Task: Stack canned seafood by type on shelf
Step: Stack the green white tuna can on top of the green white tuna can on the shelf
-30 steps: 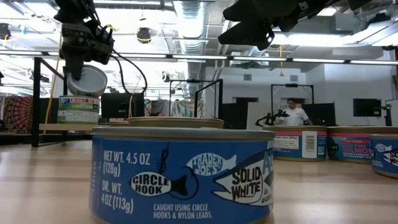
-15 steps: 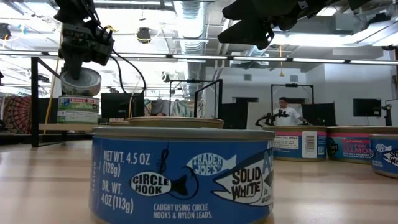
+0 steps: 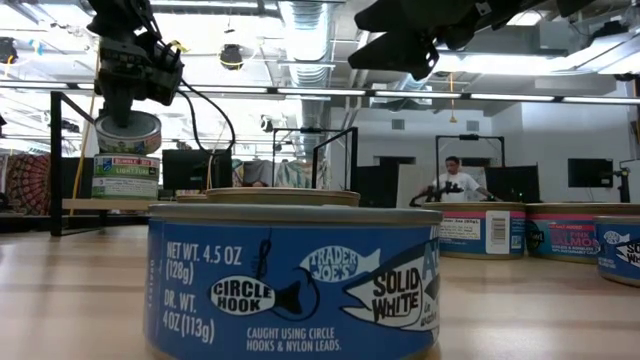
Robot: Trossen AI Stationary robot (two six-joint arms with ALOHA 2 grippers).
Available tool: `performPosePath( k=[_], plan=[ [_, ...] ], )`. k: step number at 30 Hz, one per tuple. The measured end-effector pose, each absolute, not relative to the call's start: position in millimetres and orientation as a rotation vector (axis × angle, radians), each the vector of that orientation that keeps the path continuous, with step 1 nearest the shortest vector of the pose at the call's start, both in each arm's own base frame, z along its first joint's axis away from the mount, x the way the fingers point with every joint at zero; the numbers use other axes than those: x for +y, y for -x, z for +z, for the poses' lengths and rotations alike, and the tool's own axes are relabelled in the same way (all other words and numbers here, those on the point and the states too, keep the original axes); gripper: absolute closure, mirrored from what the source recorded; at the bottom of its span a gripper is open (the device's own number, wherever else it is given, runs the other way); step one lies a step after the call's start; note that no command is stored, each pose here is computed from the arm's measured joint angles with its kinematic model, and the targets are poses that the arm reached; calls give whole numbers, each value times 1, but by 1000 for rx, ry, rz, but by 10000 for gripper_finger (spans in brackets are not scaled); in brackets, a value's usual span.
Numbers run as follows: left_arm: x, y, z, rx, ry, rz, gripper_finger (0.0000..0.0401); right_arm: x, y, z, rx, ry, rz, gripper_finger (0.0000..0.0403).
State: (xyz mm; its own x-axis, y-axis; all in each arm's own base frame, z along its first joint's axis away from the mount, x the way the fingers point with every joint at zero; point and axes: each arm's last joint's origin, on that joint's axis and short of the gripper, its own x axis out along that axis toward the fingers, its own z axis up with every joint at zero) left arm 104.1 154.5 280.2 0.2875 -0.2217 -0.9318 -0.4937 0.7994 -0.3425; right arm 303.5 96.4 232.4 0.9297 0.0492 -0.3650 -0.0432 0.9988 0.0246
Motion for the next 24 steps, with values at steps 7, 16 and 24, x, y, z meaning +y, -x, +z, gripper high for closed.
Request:
performPosePath(
  k=[7, 16, 24],
  plan=[
    [157, -105, 280, 1285, 656, 230, 190, 97, -304, 234, 357, -18, 62, 101],
    [157, -105, 280, 1296, 643, 243, 190, 97, -304, 234, 357, -18, 66, 101],
    [157, -105, 280, 1293, 653, 250, 166, 97, -304, 234, 358, -18, 68, 101]
  ],
)
